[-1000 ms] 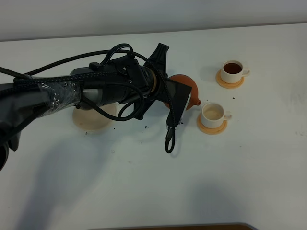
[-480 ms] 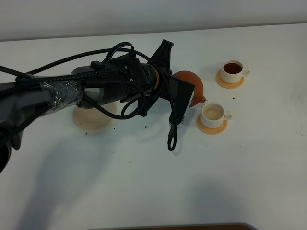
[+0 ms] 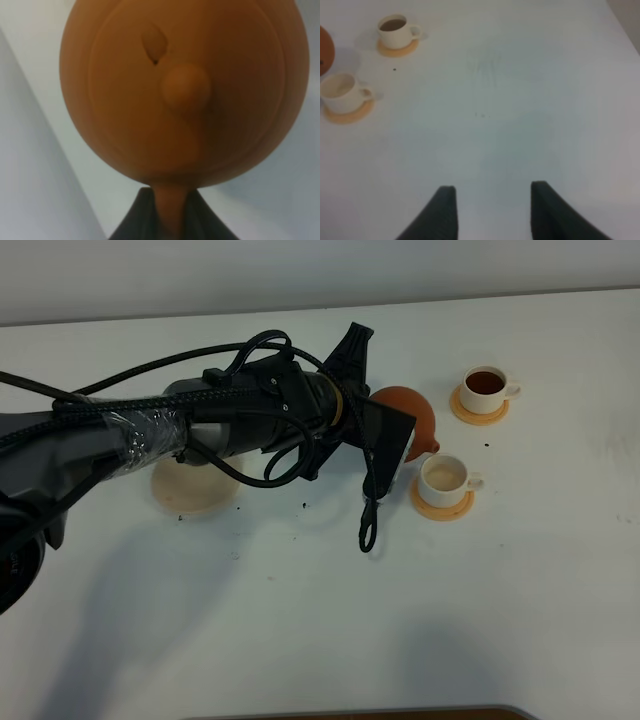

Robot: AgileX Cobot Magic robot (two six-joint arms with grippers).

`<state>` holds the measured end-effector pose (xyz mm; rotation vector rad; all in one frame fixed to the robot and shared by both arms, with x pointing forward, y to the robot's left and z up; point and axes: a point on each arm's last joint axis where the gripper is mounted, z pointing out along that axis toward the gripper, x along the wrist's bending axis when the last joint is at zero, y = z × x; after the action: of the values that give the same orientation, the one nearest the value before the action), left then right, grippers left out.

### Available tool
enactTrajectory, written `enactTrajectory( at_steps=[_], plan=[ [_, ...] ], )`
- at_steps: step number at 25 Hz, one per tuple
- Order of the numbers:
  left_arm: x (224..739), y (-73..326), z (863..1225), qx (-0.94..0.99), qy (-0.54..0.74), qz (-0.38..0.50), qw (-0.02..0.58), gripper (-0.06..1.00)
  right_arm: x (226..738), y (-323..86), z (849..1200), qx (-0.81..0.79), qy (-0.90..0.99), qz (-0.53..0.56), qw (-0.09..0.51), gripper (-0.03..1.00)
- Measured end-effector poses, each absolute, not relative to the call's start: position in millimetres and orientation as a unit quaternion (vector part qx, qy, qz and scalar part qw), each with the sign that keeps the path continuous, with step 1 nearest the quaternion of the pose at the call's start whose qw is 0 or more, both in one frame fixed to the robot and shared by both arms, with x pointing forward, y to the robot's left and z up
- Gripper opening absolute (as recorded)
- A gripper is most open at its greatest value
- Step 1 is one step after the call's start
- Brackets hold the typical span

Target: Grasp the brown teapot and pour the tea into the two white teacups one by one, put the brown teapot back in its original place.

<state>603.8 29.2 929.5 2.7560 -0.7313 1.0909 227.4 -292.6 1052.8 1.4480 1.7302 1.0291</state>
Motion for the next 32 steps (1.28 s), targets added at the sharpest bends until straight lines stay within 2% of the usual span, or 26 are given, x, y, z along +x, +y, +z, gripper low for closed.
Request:
enactTrajectory(
  at_steps=[8,32],
  plan=[
    [605.6,25.8,919.0,0.900,-0.252,0.353,0.045,0.14,227.4,-292.6,1052.8,0.552,0.660,0.392,0.325,0.38],
    [610.0,18.9,927.8,0.866,-0.320,0.383,0.040,0.14,227.4,-292.5,1052.8,0.552,0.660,0.393,0.325,0.38]
  ],
)
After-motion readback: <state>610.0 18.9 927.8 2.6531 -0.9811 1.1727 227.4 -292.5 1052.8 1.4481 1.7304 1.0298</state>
